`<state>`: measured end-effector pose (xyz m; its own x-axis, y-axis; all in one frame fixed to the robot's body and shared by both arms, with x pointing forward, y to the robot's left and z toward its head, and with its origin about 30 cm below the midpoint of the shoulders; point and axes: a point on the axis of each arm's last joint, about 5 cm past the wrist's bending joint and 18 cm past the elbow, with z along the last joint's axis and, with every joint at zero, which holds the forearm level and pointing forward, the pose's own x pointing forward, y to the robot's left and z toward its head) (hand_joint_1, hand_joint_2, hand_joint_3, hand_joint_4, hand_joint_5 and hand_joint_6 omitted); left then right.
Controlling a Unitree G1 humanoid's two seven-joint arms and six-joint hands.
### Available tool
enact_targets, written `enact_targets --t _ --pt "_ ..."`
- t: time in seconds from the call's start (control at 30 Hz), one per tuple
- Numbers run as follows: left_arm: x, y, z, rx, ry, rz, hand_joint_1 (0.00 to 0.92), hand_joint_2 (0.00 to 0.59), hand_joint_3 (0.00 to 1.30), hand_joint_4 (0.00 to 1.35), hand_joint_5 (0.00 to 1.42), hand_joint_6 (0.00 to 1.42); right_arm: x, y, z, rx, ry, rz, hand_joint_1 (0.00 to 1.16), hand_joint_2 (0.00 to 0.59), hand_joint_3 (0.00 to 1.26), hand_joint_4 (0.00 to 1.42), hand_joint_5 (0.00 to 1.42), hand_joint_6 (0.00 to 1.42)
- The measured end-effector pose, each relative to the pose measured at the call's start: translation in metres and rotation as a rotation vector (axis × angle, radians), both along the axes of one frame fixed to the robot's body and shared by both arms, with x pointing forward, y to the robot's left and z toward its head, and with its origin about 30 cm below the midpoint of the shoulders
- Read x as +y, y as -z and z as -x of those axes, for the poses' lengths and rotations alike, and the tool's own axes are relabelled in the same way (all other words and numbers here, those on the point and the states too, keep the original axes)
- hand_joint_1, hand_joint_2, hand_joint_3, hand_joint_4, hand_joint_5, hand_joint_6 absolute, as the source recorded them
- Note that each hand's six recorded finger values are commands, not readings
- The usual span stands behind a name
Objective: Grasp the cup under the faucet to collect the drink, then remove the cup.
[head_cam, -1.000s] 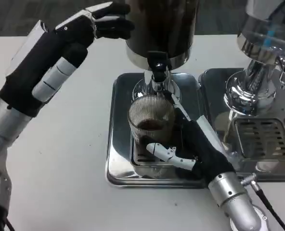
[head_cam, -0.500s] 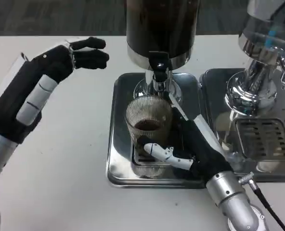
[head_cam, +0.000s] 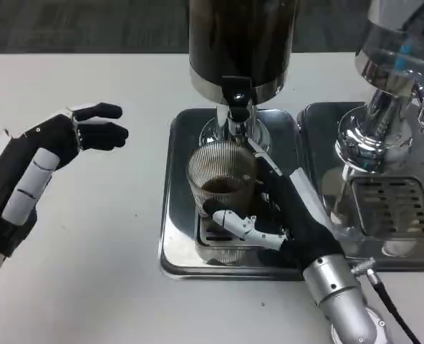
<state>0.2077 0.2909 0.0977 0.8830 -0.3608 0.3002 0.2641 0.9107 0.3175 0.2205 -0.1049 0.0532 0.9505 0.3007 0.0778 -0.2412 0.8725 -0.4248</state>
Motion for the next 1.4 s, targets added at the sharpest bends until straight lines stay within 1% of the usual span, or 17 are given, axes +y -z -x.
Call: enact_targets --t 0.07,0.23,0.33,0.47,0.5,0.63,0.8,0.83,1.03,1.13,1.4 --pt "0.001 0.001 0.002 0.008 -0.003 -0.006 0.0 0.216 0.38 0.45 0.43 0.42 0.0012 0.0002 0.0 0.001 0.005 0.002 0.67 0.23 0.15 0.21 0.24 0.34" --pt "0.001 0.002 0.003 0.018 -0.006 -0.016 0.0 0.212 0.38 0.46 0.44 0.43 0.0041 0.0005 0.001 -0.005 0.023 0.0 0.67 0.23 0.22 0.29 0.31 0.41" --pt "0.003 0.004 0.006 0.028 -0.015 -0.017 0.0 0.212 0.37 0.47 0.44 0.44 0.0061 0.0008 0.001 -0.022 0.044 0.007 0.67 0.23 0.26 0.33 0.34 0.46" --pt "0.005 0.006 0.01 0.038 -0.025 -0.017 0.0 0.213 0.37 0.47 0.45 0.44 0.0078 0.0016 0.002 -0.034 0.065 0.012 0.69 0.226 0.3 0.37 0.38 0.49" --pt "0.005 0.006 0.01 0.04 -0.026 -0.017 0.0 0.213 0.37 0.47 0.45 0.45 0.008 0.002 0.002 -0.04 0.079 0.009 0.69 0.226 0.31 0.38 0.39 0.5" --pt "0.005 0.007 0.011 0.044 -0.026 -0.02 0.0 0.213 0.37 0.47 0.45 0.45 0.0099 0.0033 0.004 -0.046 0.097 0.008 0.69 0.226 0.34 0.41 0.43 0.56" --pt "0.006 0.009 0.012 0.059 -0.031 -0.017 0.0 0.218 0.37 0.48 0.46 0.47 0.0119 0.0056 0.005 -0.062 0.108 0.005 0.69 0.226 0.37 0.46 0.48 0.62" --pt "0.006 0.01 0.012 0.061 -0.031 -0.018 0.0 0.218 0.37 0.48 0.46 0.47 0.0123 0.0065 0.006 -0.065 0.116 0.001 0.69 0.226 0.38 0.47 0.5 0.64" --pt "0.006 0.011 0.012 0.076 -0.032 -0.032 0.0 0.219 0.37 0.48 0.46 0.47 0.0136 0.0086 0.008 -0.088 0.123 0.001 0.69 0.226 0.41 0.52 0.55 0.72" --pt "0.006 0.012 0.012 0.082 -0.033 -0.035 0.0 0.219 0.37 0.48 0.47 0.47 0.0137 0.0094 0.008 -0.098 0.136 -0.003 0.69 0.226 0.43 0.52 0.56 0.72" --pt "0.006 0.013 0.013 0.086 -0.036 -0.037 0.0 0.216 0.37 0.48 0.47 0.47 0.0133 0.0111 0.011 -0.117 0.15 -0.01 0.69 0.226 0.44 0.53 0.6 0.77"
